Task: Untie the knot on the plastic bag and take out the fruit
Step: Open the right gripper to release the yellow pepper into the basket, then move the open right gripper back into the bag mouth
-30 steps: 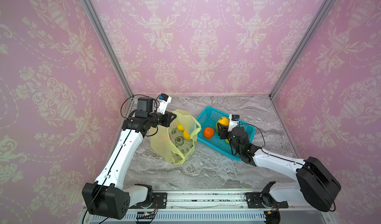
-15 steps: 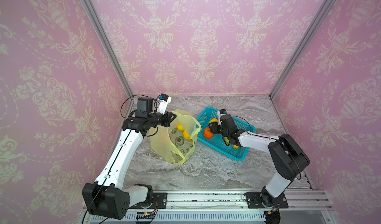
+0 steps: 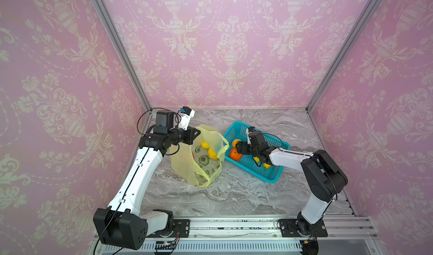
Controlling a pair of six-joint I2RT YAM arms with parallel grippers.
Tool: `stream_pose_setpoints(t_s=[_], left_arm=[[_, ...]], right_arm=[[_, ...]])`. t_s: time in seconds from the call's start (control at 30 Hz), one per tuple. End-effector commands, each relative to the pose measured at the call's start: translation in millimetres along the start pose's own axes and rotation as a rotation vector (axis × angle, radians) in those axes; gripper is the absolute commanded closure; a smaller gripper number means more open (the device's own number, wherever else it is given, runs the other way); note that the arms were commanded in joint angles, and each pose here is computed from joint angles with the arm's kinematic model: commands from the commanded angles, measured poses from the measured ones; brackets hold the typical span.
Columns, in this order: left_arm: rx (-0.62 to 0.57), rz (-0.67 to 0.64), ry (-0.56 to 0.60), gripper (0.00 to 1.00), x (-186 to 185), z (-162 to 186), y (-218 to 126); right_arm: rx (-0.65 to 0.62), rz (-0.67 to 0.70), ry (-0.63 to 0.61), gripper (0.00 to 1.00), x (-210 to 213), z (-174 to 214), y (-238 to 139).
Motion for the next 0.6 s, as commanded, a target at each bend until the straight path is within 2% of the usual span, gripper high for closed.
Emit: stream_pose_setpoints(t_s=[0.0, 0.1, 0.27, 0.4, 0.57], left_arm=[[-0.001, -0.016, -0.014, 1.0, 3.7, 0.0, -2.2], [-0.002, -0.016, -0.014, 1.0, 3.6, -0.2, -2.3], [-0.004, -0.017, -0.013, 1.0, 3.6, -0.5, -2.9], [-0.002, -0.015, -0.015, 1.0, 3.6, -0.2, -2.4], [-0.002, -0.015, -0.014, 1.0, 3.5, 0.2, -2.5]], right_arm=[[-0.083, -0.004, -0.026, 0.17, -0.6, -14.4, -17.8], [-0.17, -0.035, -0.025, 0.21, 2.2, -21.6, -36.8], [-0.419, -0.129, -0.084, 0.36, 20.2, -34.0, -96.4], [-0.597, -0.207, -0.226, 0.44, 55.0, -33.4, -147.6], [-0.681, -0.349, -0.407, 0.51, 106.3, -19.8, -180.5]])
Point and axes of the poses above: each gripper's point midway between its finger pads, its own y axis out along the fingers, its own x axis along the line the jaws close on, z = x × y, the point moved 2 cm from there along -y, back along the fingers, and after that the axes turned 9 degrees about -y, right-handed, at the moved point
